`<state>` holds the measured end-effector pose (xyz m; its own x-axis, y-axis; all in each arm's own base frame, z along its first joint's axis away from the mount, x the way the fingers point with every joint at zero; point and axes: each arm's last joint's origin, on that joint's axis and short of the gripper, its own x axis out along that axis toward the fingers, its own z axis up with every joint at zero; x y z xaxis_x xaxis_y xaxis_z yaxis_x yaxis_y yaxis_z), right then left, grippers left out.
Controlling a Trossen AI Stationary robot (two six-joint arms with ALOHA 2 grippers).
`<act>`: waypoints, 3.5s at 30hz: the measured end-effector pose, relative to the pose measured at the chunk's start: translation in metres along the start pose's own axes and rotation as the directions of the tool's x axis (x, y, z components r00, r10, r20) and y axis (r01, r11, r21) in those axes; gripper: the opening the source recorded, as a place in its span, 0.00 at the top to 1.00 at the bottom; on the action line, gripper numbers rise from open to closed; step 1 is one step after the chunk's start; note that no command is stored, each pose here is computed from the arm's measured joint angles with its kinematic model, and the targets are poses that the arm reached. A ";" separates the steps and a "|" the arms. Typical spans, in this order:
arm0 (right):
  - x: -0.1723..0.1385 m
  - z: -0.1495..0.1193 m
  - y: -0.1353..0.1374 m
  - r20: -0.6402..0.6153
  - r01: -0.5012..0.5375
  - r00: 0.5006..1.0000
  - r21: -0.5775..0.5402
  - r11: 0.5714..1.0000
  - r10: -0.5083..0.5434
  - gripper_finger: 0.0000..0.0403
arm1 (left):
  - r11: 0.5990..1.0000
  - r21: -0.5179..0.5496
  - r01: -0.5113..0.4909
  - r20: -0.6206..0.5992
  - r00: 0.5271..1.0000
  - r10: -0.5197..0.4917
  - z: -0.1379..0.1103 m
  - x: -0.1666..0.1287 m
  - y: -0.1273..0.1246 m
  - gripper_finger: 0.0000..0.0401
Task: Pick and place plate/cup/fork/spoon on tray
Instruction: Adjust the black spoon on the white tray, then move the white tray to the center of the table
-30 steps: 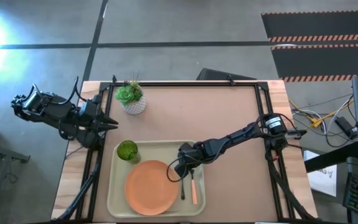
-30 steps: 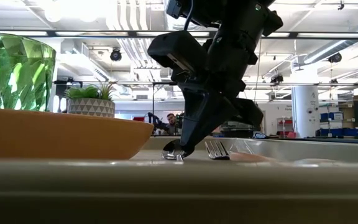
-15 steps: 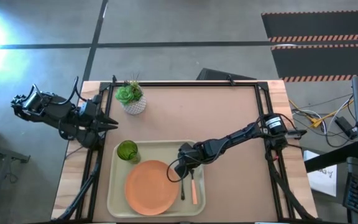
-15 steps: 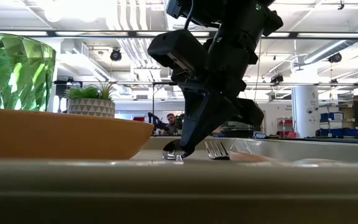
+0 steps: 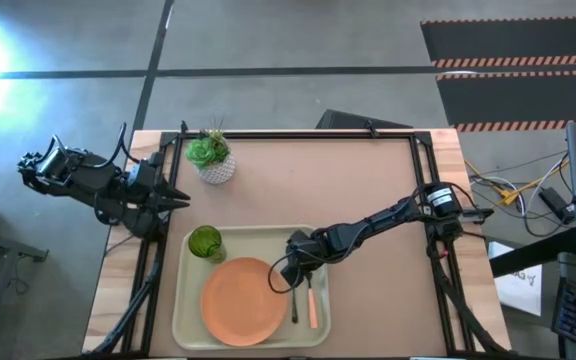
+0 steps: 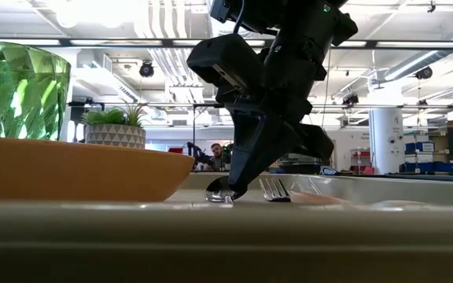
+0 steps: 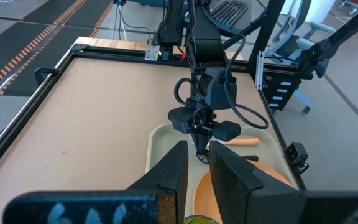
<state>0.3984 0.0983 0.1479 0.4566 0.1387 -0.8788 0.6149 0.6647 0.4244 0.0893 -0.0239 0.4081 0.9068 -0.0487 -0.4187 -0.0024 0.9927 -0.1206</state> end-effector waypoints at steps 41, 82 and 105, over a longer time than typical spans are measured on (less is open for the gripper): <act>-0.042 -0.001 -0.007 0.016 0.134 0.991 0.009 0.991 -0.134 0.71 | 1.000 0.002 0.000 0.000 1.000 0.000 0.000 0.000 0.000 0.88; -0.030 -0.013 -0.038 -0.066 0.354 0.935 0.198 0.914 -0.348 0.71 | 1.000 0.003 0.001 0.000 1.000 -0.001 0.000 0.000 0.000 0.88; -0.041 -0.026 -0.058 -0.190 0.552 0.828 0.113 0.826 -0.527 0.71 | 1.000 0.003 0.000 0.000 1.000 0.000 0.000 0.000 0.000 0.88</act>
<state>0.3277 0.0732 0.1540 -0.0686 -0.0958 -0.9930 0.8325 0.5429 -0.1099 0.0892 -0.0239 0.4081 0.9066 -0.0490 -0.4191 -0.0010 0.9930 -0.1182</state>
